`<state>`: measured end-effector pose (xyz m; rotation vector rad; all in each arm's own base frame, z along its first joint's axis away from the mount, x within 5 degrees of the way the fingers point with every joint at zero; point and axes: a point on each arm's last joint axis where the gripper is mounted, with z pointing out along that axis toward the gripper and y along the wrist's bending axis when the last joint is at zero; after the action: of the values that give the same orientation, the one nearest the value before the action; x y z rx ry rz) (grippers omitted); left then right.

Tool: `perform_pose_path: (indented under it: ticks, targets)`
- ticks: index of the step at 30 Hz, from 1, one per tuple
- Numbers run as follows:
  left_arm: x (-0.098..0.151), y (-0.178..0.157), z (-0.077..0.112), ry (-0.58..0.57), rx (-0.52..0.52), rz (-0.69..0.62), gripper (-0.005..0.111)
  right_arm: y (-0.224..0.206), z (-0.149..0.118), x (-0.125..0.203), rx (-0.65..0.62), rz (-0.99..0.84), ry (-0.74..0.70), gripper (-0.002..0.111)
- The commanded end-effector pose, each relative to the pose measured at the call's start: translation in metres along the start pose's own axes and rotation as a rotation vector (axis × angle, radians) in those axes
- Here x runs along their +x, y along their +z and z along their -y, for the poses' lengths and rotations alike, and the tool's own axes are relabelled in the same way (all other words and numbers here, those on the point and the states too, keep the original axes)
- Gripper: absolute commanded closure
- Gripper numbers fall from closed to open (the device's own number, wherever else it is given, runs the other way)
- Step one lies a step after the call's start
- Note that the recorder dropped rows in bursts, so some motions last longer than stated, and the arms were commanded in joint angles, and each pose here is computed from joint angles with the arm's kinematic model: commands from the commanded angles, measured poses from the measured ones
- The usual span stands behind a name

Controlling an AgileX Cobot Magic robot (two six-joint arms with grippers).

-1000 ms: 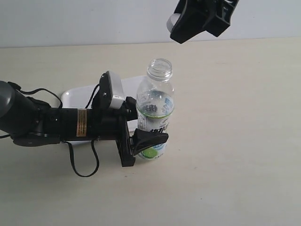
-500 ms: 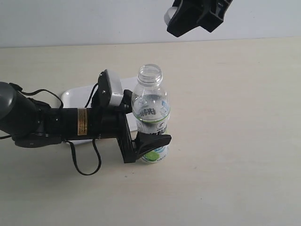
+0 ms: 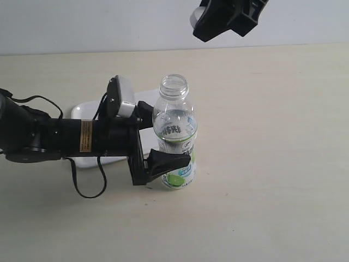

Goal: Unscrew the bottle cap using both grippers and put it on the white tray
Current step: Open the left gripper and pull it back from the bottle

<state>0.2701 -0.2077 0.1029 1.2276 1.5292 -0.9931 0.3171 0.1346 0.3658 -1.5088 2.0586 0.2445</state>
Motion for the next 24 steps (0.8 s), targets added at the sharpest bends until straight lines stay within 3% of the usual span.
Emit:
perform_pose_path:
  ticks: [1, 11, 20, 24]
  targets:
    - [-0.004, -0.015, -0.006, -0.045, 0.031, -0.024, 0.016, -0.006, 0.002, -0.005, 0.044, 0.035, -0.001, 0.108]
    - [-0.007, -0.028, 0.002, -0.054, 0.156, -0.099, 0.016, 0.008, 0.013, -0.005, 0.082, 0.054, 0.068, 0.108]
    - [-0.019, -0.055, -0.007, -0.076, 0.141, -0.119, 0.016, 0.025, 0.020, -0.003, 0.083, 0.048, 0.114, 0.108]
    - [-0.021, -0.074, -0.013, -0.075, 0.162, -0.068, 0.016, 0.029, 0.023, -0.003, 0.096, 0.057, 0.159, 0.108]
